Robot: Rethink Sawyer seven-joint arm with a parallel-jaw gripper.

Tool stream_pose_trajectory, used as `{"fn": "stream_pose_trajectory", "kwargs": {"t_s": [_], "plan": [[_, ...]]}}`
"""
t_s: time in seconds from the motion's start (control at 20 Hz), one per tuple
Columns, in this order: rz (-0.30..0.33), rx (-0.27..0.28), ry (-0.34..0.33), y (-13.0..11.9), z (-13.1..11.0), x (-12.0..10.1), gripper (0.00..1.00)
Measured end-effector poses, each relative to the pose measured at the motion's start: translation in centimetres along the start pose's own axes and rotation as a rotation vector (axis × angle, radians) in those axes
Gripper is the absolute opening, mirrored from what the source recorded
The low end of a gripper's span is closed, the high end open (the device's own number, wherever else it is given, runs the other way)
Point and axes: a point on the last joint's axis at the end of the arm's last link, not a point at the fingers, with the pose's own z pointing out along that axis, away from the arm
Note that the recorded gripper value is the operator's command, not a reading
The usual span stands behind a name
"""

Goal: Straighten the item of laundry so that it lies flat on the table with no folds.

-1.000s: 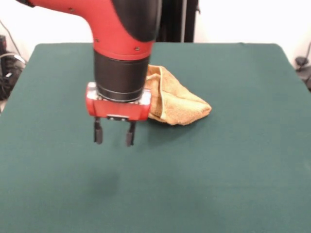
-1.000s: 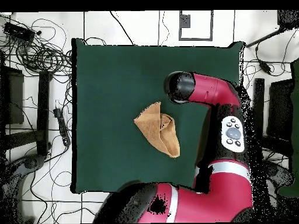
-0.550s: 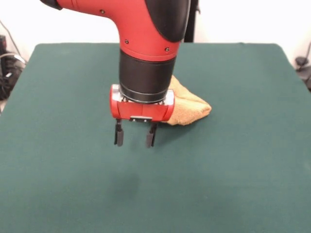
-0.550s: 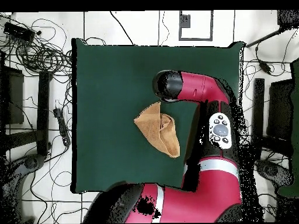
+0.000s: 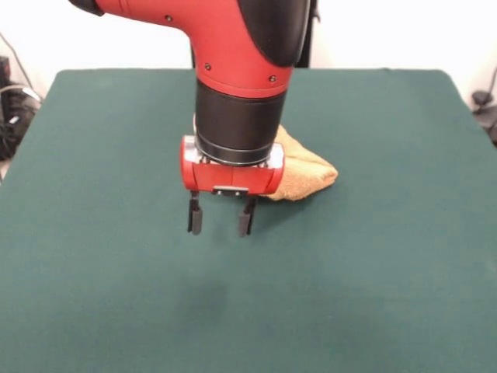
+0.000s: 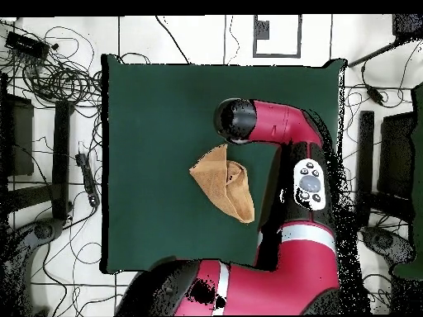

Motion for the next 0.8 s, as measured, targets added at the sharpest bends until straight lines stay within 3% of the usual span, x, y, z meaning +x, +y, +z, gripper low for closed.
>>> {"fn": "stream_pose_trajectory", "kwargs": {"t_s": [0.4,0.8], "plan": [[-0.03,-0.016,-0.001,3.7,-0.7,-0.5,1.0],[-0.031,-0.029,-0.004,4.9,-1.0,-0.7,1.0]]}}
